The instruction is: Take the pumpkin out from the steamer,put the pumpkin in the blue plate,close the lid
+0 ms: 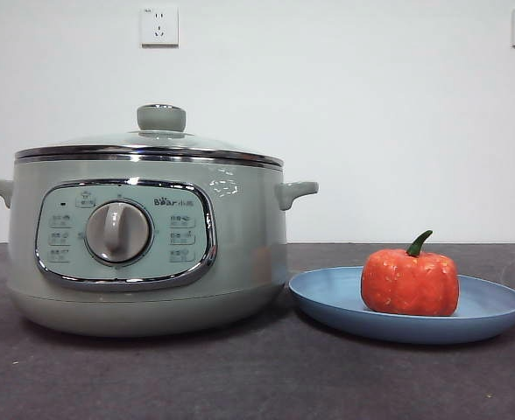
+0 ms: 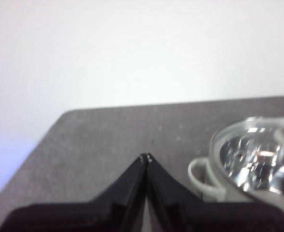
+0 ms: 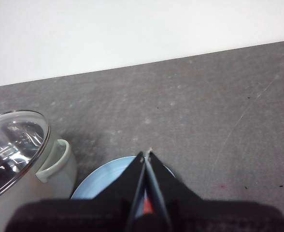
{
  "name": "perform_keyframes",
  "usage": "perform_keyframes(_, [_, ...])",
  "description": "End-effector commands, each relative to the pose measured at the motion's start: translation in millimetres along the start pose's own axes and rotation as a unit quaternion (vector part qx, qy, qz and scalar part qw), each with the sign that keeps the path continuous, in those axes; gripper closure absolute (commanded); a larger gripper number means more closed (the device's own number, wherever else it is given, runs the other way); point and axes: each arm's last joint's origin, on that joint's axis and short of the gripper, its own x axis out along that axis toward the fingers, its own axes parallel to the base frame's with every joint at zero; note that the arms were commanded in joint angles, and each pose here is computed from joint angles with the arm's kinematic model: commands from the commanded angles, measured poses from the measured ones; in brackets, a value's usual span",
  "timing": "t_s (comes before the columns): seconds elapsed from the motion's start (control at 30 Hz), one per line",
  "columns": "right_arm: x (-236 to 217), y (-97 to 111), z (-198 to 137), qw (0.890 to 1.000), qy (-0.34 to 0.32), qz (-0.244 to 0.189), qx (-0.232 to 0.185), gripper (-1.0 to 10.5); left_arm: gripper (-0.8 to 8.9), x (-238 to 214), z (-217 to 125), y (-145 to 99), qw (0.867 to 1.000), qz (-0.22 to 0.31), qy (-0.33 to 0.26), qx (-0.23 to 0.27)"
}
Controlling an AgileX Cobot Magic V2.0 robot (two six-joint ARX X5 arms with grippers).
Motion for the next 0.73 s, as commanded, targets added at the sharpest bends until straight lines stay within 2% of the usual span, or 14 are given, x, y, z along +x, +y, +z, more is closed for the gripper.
perform_keyframes(0.03, [0.7,-0.1,-1.2,1.0,0.0,-0.001,0.004,9.6,8.15,11.9,-24.7,-1.5,1.0,-0.003,0.007,-0.002])
perform_keyframes(0.37, [1.1,-0.6,-3.6,1.0,0.013,-0.005,-0.001,9.6,8.15,55.2,-110.6,-5.5,0.999,-0.019,0.047,-0.013])
perform_keyframes(0.47, [1.1,-0.5,-3.6,1.0,0.013,-0.004,-0.001,9.6,8.15,56.7,-119.7,-6.3,0.997,-0.025,0.064,-0.02])
perform_keyframes(0.73, [1.1,-0.6,-3.7,1.0,0.014,-0.005,-0.001,9.6,8.15,56.8,-119.4,-6.3,0.997,-0.024,0.063,-0.032])
